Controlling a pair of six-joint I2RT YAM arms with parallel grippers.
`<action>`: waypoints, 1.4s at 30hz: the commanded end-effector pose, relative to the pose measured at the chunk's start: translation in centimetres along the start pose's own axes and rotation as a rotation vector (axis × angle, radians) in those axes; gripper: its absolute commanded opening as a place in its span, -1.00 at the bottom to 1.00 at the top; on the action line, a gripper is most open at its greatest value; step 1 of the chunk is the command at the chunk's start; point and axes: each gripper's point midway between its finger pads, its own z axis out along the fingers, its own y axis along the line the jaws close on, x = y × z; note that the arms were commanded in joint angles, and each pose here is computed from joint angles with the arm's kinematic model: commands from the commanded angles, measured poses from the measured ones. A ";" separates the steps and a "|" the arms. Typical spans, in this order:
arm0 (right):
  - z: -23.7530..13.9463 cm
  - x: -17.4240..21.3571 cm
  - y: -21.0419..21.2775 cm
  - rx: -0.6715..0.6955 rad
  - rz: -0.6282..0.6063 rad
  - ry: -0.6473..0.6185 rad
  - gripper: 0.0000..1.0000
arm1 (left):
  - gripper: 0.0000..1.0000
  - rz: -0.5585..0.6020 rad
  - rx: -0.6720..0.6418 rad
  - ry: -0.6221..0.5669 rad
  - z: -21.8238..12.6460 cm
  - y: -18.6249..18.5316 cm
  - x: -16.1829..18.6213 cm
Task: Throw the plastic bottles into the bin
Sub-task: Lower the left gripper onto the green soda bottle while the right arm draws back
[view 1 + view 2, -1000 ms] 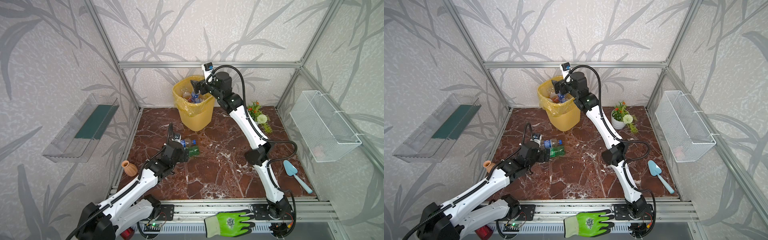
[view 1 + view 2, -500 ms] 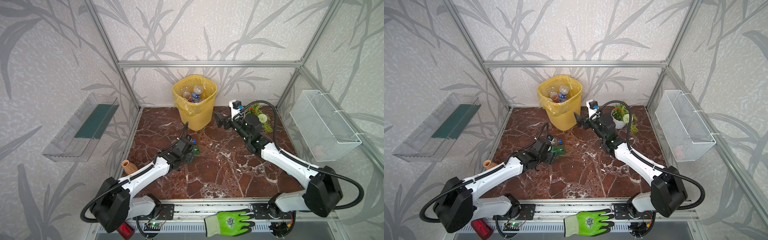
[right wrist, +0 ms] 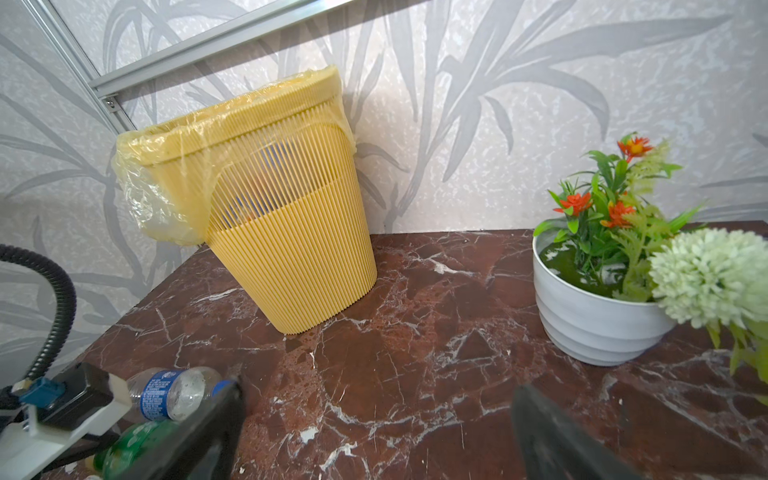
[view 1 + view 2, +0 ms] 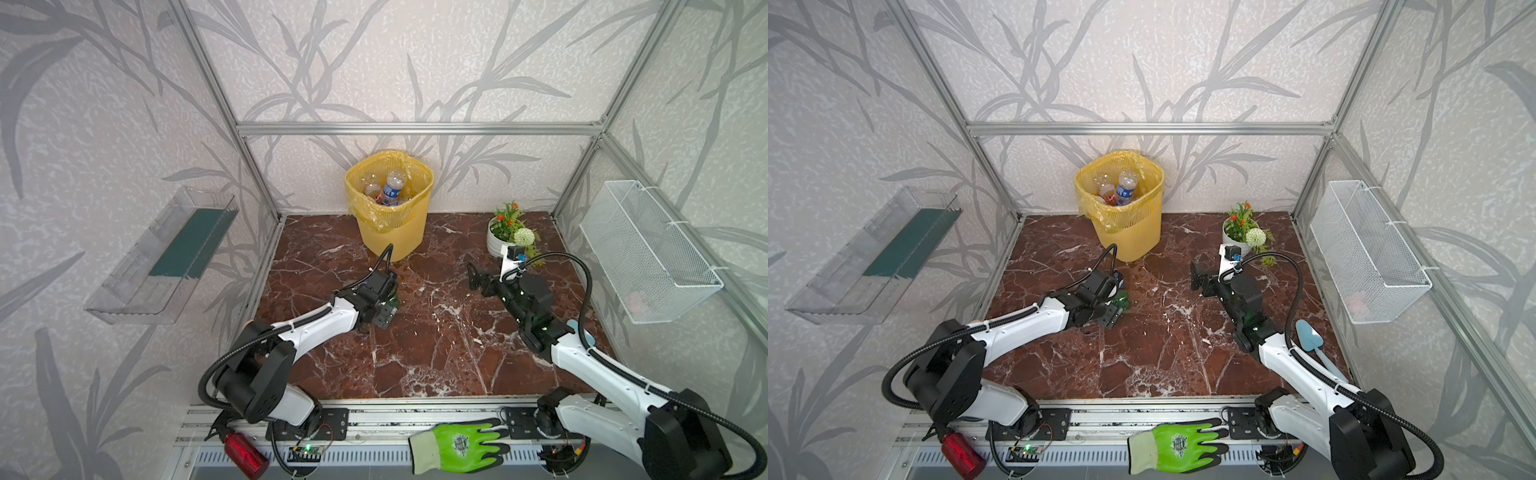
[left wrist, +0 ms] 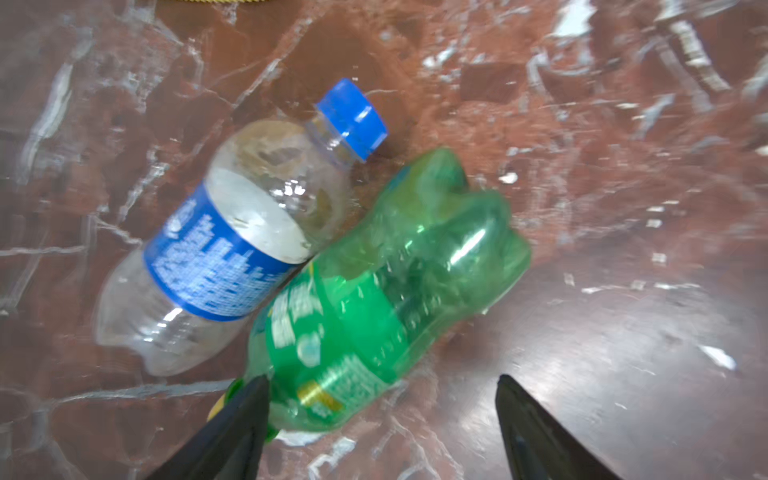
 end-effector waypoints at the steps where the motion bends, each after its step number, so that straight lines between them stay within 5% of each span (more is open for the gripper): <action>1: -0.6 0.6 -1.1 0.039 0.027 0.004 1.00 | 0.66 0.050 0.040 0.025 0.3 -0.8 -0.2; 22: -1.0 2.8 -3.3 0.087 0.057 0.046 1.00 | 0.58 0.068 0.208 -0.038 -0.8 -4.0 -4.5; 29: -1.1 2.8 -3.7 0.097 0.062 0.044 1.00 | 0.63 0.076 0.144 -0.095 -2.3 -2.6 -6.1; 42: -1.0 3.0 -4.0 0.093 0.086 0.046 1.00 | 0.58 0.156 0.195 -0.011 2.1 -4.5 -6.5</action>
